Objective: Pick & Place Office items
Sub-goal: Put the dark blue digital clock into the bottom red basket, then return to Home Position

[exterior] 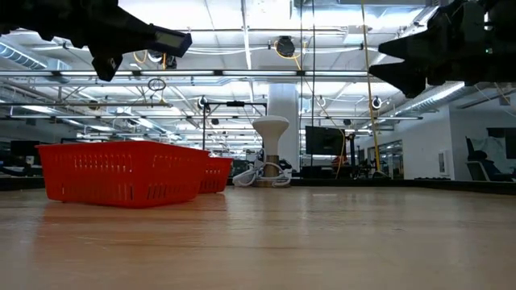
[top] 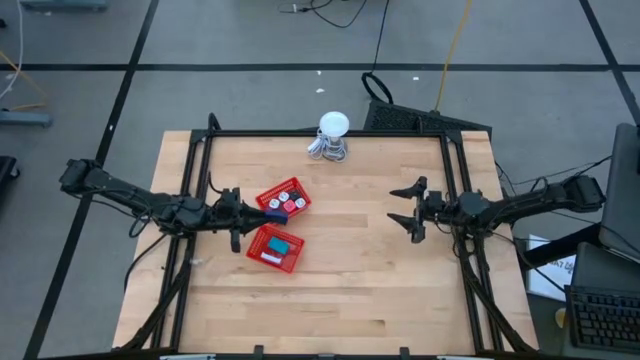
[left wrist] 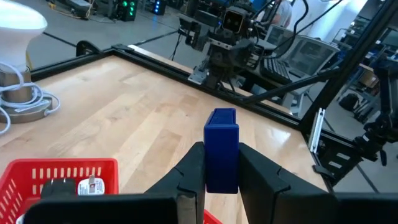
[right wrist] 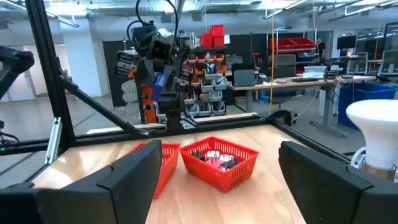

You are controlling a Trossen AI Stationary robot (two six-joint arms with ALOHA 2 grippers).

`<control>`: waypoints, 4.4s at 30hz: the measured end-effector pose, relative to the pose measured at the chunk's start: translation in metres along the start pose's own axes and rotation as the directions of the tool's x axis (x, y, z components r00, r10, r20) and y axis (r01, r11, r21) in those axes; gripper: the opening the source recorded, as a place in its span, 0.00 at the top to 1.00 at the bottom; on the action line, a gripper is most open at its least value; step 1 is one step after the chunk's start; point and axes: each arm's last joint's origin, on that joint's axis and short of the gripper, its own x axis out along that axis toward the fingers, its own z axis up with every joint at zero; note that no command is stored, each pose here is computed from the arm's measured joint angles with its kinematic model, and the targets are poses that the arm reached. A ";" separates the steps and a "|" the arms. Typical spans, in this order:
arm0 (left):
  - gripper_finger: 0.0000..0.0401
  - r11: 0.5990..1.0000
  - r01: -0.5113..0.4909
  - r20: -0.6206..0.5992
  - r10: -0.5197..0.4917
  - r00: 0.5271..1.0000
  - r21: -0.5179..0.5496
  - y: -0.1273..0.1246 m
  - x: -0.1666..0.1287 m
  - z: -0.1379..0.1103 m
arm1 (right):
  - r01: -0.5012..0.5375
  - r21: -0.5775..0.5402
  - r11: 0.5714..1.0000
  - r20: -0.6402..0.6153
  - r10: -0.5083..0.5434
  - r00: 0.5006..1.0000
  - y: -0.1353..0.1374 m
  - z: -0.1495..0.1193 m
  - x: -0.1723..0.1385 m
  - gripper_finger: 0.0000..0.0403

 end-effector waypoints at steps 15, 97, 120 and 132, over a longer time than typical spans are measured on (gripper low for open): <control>0.82 1.000 -0.001 -0.003 0.001 1.000 -0.005 0.000 0.000 0.000 | 0.027 -0.029 0.999 -0.097 -0.030 0.995 -0.005 -0.002 -0.019 0.23; 0.19 0.879 0.465 -0.122 -0.476 0.871 -0.106 0.014 -0.014 0.018 | 0.020 -0.047 0.999 -0.082 -0.024 0.996 -0.009 0.001 -0.033 0.23; 0.20 0.969 0.166 0.193 -0.201 0.961 0.182 0.045 -0.065 0.002 | 0.020 -0.047 0.999 -0.082 -0.024 0.996 -0.009 0.001 -0.033 0.23; 0.22 0.970 0.143 0.257 -0.192 0.947 0.198 0.059 -0.056 -0.032 | 0.020 -0.048 0.999 -0.081 -0.024 0.996 -0.009 0.001 -0.033 0.23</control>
